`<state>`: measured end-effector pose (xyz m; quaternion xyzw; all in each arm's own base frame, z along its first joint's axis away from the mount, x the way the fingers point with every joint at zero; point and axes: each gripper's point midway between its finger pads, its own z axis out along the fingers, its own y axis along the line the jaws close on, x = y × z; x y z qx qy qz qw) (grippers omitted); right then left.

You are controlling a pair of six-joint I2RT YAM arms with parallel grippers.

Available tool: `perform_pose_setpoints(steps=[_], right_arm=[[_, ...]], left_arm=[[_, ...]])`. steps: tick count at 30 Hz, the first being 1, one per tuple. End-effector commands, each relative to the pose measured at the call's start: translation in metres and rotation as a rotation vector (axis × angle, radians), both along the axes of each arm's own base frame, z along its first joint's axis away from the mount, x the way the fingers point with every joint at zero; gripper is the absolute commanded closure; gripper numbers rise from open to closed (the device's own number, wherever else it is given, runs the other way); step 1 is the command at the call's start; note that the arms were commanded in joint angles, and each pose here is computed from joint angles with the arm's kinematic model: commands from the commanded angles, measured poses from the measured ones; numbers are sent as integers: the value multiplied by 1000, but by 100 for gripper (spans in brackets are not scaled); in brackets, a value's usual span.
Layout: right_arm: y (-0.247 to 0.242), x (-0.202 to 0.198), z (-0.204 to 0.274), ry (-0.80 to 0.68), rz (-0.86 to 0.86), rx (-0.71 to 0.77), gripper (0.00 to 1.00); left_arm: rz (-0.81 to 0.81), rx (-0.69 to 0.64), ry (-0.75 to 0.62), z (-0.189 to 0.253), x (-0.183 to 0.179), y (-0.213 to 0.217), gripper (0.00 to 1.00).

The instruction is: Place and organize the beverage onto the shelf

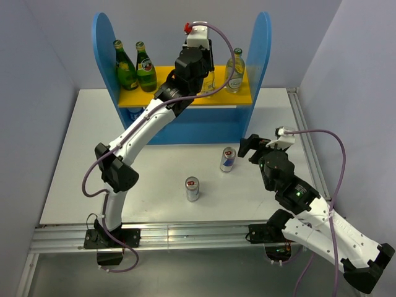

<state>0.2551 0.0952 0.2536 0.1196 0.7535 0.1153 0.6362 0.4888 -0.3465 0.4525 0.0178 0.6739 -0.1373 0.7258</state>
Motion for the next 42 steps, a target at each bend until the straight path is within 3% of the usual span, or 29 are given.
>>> perform_pose_setpoints(steps=[1, 8, 14, 20, 23, 31, 42], right_arm=[[3, 3, 4, -22, 3, 16, 1], [2, 1, 3, -24, 4, 20, 1], [1, 1, 2, -23, 2, 23, 1], [1, 1, 1, -20, 0, 26, 1], [1, 0, 1, -22, 1, 27, 1], [0, 0, -1, -20, -5, 24, 1], [1, 2, -1, -19, -7, 24, 1]], left_arm=[[-61, -172, -148, 61, -5, -3, 100], [-161, -165, -136, 38, 4, -34, 99], [-224, -152, -125, 25, 2, -47, 91], [-265, -135, -123, 20, -2, -54, 43], [-276, -127, -117, 14, -1, -58, 31], [-288, -123, -125, 13, -5, -61, 25], [-290, -110, -126, 23, -41, -43, 20]])
